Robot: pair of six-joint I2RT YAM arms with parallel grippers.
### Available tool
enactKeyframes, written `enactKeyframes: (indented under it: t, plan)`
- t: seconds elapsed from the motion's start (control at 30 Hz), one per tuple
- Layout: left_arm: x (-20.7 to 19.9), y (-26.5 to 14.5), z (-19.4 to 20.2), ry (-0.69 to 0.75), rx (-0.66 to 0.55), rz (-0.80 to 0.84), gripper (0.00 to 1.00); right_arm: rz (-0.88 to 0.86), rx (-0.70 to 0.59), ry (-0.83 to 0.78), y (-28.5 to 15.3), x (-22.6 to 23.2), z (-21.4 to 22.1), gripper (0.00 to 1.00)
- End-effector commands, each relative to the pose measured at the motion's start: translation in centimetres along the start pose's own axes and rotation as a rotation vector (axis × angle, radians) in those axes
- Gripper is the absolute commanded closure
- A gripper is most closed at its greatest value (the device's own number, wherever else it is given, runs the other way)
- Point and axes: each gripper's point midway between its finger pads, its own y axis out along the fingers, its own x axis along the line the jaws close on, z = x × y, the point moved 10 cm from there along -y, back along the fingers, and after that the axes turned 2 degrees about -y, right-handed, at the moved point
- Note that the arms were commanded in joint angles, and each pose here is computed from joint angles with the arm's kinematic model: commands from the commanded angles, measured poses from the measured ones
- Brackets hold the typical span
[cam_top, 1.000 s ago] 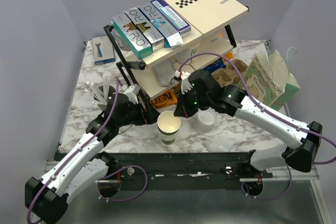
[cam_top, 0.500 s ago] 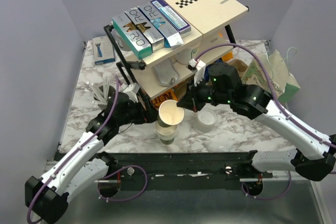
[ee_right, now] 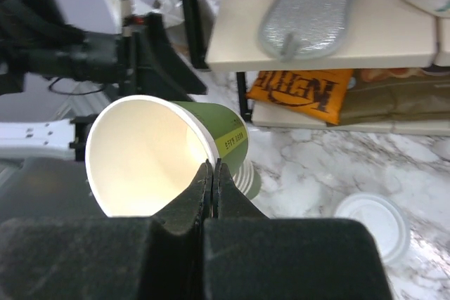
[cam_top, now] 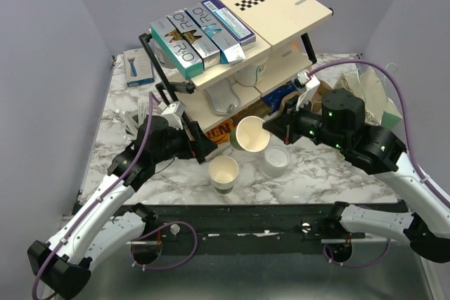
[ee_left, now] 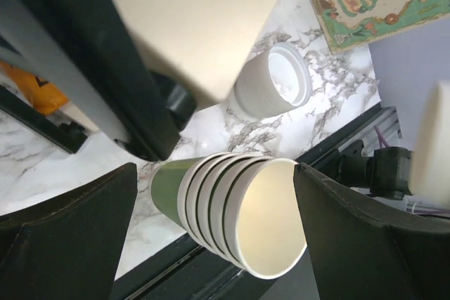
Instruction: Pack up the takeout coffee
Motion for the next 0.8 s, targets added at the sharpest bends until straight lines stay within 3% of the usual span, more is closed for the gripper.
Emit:
enactKeyframes:
  t: [0.0,0.13,0.4,0.77]
  plan:
    - [-1.0,-1.0,-0.9,0.05,-0.028,0.019,0.01,0.201,0.051,0.072,0.1,-3.4,1.9,0.99]
    - [-1.1,-2.4,-1.1,0.058,-0.103,-0.005,0.01,0.203,0.124,0.124,0.4,-4.8,4.6,0.99]
    - [0.1,-2.7,-0.2,0.043,-0.101,-0.08,0.01,0.172,0.275,0.188,2.3,-6.3,11.8,0.99]
    - [-0.1,-2.4,-0.3,0.061,-0.104,-0.043,0.01,0.165,0.349,0.236,5.6,-7.9,17.4,0.99]
